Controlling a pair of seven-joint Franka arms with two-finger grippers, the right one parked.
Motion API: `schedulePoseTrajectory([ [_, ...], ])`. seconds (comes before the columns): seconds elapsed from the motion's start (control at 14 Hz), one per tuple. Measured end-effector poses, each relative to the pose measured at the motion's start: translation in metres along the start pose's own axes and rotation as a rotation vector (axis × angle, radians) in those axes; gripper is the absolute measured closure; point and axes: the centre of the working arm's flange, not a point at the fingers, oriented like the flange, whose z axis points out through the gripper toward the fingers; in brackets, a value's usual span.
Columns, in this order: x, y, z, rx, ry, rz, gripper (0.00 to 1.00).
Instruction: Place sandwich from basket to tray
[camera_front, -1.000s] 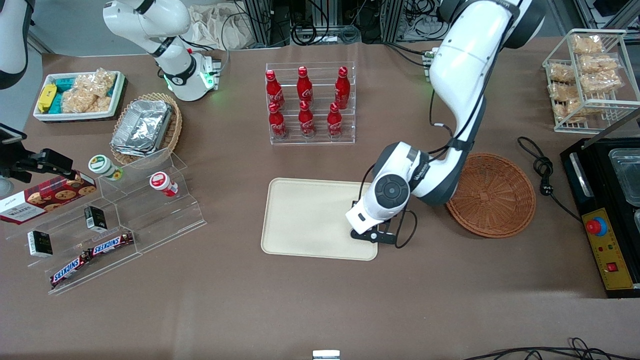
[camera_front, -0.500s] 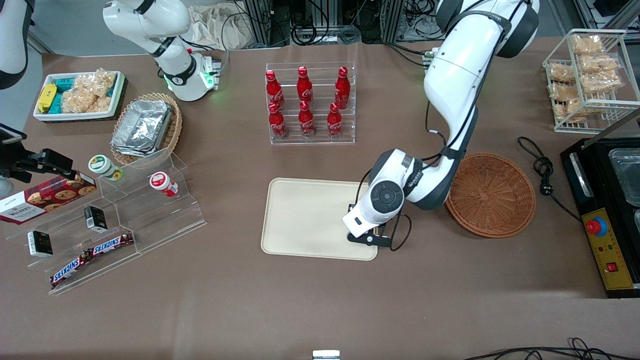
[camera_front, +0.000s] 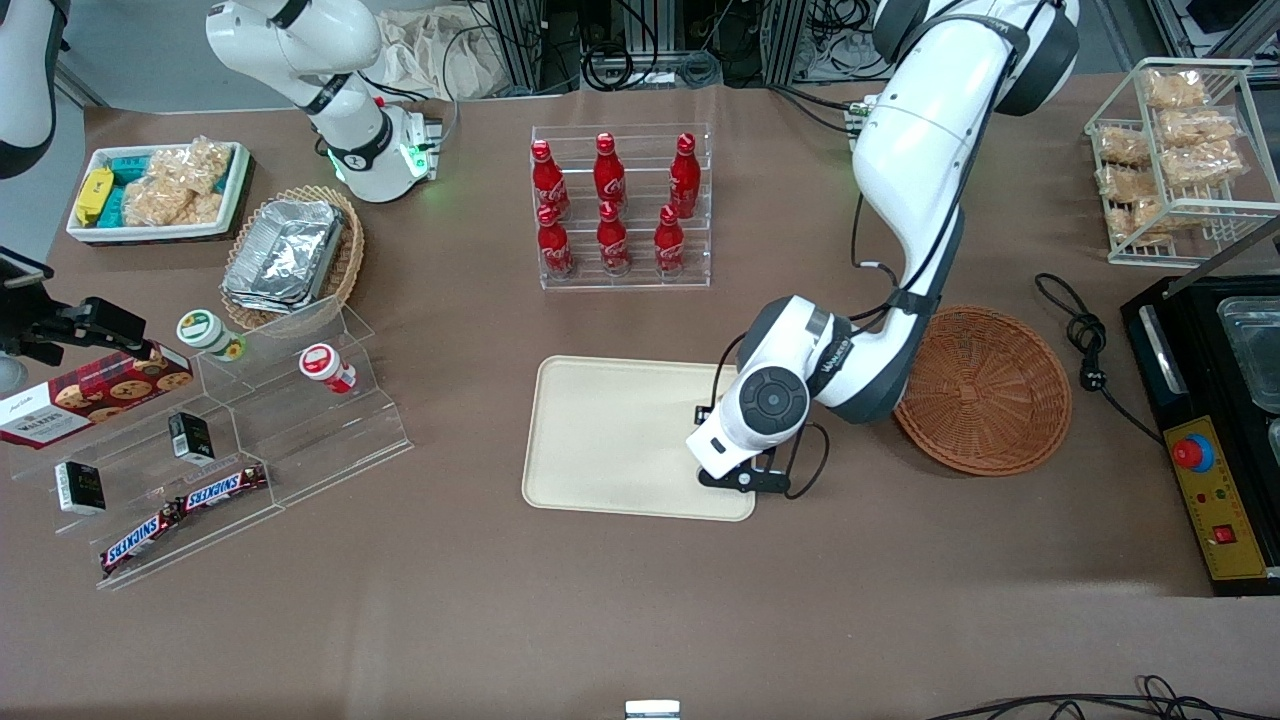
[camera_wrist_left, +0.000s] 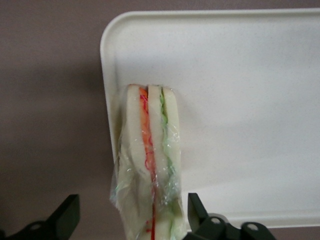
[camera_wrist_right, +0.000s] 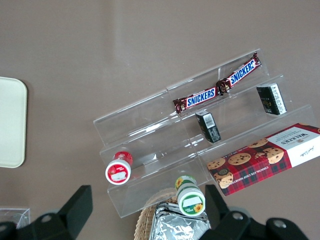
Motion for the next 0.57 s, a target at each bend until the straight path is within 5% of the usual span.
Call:
schedulePoseTrajectory([
  [0.57,-0.006,-0.174,-0.173,-0.012,-0.027,-0.041,0.01],
])
